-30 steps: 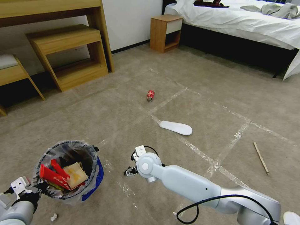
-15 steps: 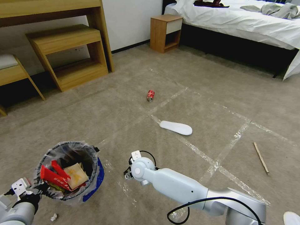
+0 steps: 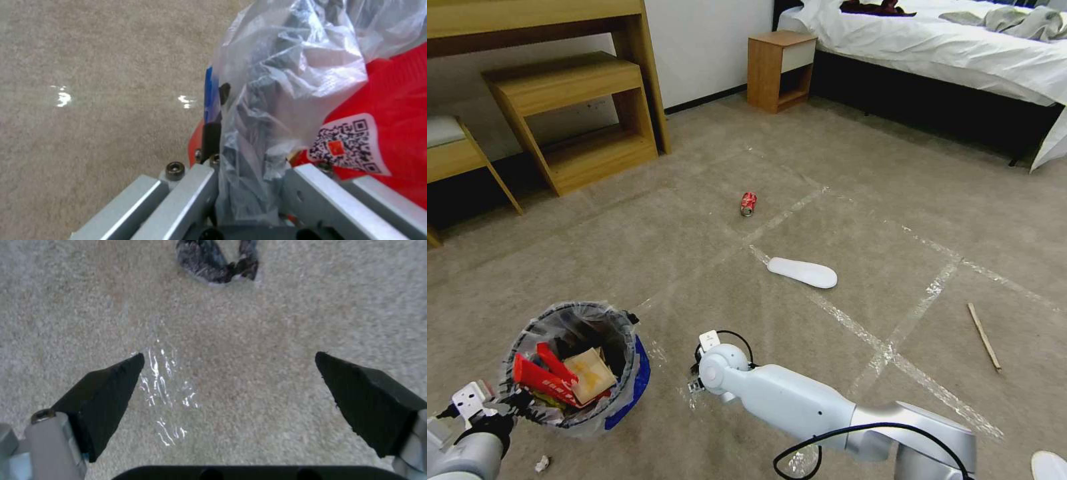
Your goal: Pick up the trash bin and place the garbage on the floor into it.
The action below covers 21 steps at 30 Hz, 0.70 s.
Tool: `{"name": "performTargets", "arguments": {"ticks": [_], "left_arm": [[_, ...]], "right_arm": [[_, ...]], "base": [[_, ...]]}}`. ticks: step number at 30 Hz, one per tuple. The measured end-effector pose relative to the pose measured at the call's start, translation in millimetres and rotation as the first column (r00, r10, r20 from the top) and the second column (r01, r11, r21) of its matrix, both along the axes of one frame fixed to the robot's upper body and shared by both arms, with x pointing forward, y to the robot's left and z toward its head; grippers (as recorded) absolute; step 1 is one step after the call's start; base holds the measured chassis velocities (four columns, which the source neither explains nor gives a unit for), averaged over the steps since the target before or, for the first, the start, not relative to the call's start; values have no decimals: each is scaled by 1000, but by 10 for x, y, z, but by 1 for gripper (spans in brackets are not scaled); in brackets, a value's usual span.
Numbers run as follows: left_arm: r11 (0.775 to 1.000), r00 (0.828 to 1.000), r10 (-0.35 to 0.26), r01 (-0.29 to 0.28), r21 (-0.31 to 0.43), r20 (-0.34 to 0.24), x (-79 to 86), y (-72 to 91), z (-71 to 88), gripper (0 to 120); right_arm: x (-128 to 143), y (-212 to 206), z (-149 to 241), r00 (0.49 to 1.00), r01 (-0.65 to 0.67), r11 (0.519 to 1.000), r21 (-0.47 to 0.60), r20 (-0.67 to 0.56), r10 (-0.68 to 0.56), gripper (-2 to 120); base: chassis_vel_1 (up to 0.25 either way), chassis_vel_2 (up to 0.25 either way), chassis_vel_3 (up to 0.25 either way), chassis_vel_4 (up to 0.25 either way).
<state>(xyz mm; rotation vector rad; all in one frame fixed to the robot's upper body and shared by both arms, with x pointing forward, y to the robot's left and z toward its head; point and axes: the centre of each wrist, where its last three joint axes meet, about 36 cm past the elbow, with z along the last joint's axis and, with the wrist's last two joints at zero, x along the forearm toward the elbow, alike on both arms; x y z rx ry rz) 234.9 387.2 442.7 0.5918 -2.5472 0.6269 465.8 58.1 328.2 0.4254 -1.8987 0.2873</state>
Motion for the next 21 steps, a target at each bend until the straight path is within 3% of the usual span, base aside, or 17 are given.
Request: {"name": "performTargets", "arguments": {"ticks": [21], "left_arm": [[1000,1000,3,-3,-8,2,-72,-35,-10,1]], "right_arm": [[53,245,-440,999,-15,997,72,51,11,95]], "base": [[0,0,0,0]]}}
